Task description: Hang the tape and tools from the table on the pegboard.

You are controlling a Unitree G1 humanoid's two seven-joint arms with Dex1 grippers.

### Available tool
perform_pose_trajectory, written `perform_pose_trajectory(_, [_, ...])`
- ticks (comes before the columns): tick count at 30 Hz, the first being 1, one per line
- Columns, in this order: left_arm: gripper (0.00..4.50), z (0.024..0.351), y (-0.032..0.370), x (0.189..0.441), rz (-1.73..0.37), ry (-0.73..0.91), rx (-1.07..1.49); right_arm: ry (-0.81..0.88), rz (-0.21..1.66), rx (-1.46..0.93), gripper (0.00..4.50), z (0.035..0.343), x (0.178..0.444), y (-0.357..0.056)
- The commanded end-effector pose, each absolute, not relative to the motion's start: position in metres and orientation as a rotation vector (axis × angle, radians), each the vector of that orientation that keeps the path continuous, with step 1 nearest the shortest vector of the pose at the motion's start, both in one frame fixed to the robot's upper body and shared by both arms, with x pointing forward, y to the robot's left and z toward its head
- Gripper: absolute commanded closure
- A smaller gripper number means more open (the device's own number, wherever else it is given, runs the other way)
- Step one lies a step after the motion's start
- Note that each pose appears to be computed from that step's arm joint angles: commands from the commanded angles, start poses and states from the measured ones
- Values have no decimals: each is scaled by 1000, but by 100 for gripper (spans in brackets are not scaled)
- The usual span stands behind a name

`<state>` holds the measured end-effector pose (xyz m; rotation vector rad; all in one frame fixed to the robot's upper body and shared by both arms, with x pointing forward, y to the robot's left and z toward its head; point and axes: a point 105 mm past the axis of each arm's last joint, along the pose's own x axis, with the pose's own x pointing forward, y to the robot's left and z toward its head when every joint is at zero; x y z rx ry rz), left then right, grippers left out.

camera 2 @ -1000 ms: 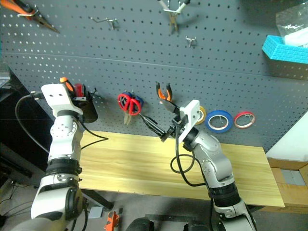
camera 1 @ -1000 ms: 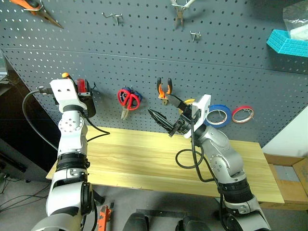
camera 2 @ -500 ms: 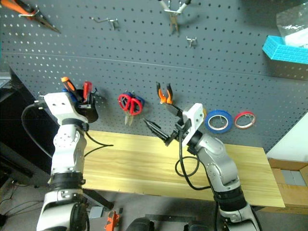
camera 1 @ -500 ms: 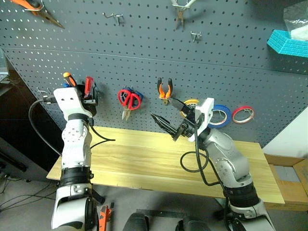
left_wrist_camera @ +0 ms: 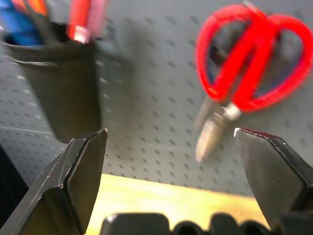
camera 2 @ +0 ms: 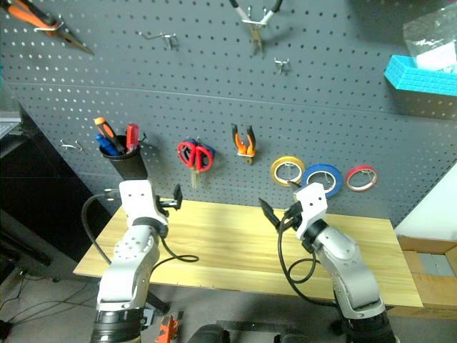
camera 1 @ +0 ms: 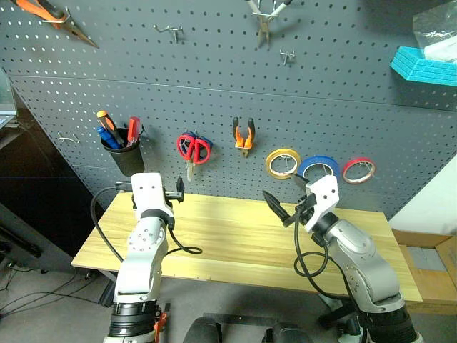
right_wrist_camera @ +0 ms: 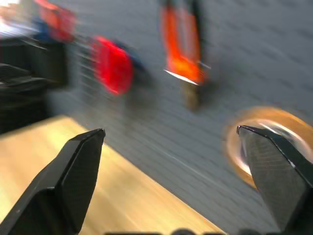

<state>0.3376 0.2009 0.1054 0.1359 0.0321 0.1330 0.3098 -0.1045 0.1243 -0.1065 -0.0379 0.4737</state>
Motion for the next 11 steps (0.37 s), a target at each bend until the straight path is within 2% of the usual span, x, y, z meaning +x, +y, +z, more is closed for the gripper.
perform_pose_trajectory(1, [4,96,183,346,30,54,63,86,196,-142,0,99,322,-146])
perform_pose_trajectory(4, [4,67,175,359,0,185,75,161,45,-92,0,78,323,-173])
perform_pose_trajectory(11, [4,42,163,369,-112,238,92,223,-63,-114,0,46,321,-196])
